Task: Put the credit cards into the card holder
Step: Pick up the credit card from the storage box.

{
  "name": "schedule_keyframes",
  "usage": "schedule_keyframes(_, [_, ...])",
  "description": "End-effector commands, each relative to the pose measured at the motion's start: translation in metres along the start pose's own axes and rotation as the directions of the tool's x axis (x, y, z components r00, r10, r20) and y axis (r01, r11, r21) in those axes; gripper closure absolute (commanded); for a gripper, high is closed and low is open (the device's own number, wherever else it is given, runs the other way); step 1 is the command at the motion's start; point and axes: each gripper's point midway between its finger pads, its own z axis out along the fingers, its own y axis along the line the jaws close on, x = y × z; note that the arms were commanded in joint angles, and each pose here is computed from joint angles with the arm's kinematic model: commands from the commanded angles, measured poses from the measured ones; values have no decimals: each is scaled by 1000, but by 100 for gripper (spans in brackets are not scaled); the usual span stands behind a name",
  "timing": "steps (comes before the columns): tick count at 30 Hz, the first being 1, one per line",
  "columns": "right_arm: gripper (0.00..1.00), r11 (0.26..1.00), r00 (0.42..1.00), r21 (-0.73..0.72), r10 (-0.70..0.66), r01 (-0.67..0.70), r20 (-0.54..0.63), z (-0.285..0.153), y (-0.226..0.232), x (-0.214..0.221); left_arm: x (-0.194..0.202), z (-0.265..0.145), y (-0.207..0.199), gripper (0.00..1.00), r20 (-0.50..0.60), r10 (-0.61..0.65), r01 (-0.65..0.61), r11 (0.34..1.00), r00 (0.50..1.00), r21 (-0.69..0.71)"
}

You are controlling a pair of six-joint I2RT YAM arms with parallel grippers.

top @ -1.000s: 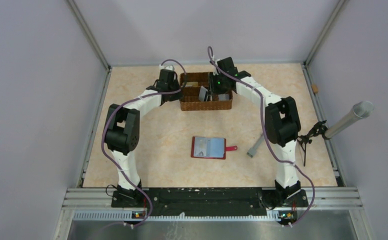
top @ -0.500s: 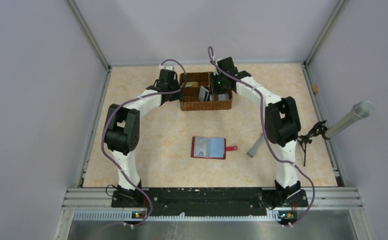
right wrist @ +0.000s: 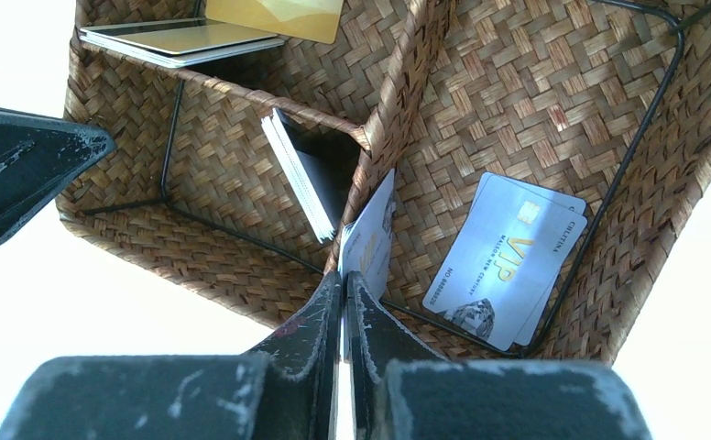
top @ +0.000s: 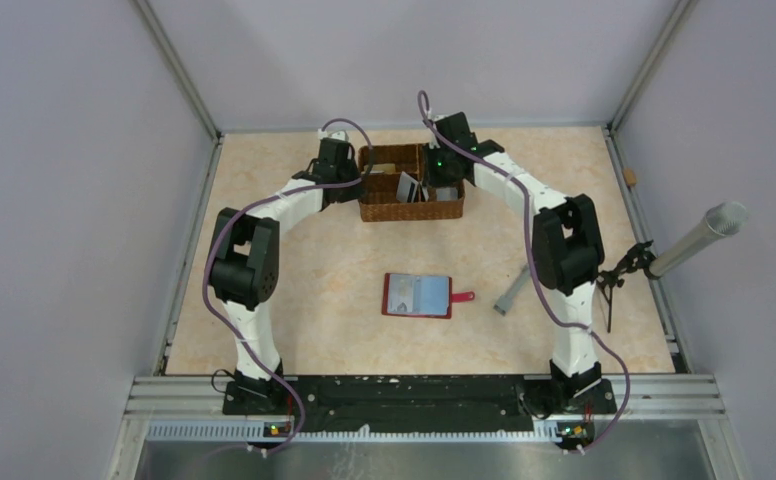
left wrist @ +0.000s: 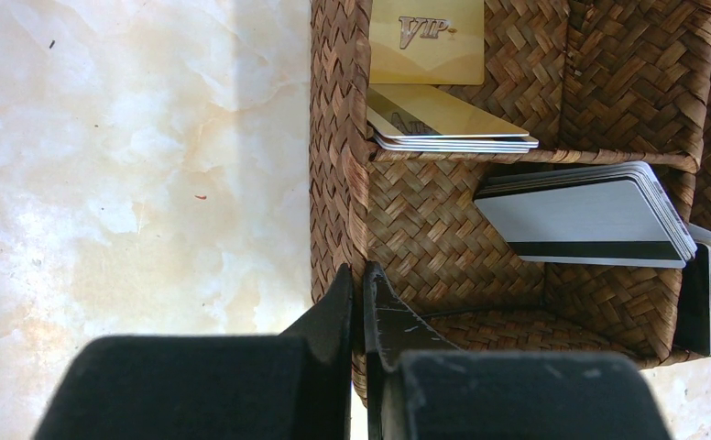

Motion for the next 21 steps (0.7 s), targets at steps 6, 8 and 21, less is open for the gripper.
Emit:
schedule_keyframes(6, [100,1000,996,10,-8,7,94,-39,18,-33,-4,-1,4,100,-1,-9,9,999,1000,-34])
schedule_keyframes(8, [100,1000,995,21,-7,4,103,-43,18,-35,-5,-1,4,100,2,-9,9,999,1000,-34])
schedule_keyframes(21, [100,1000,990,-3,4,-3,143,-74,37,-47,-7,-4,0,91,5,-8,8,1000,1000,-16])
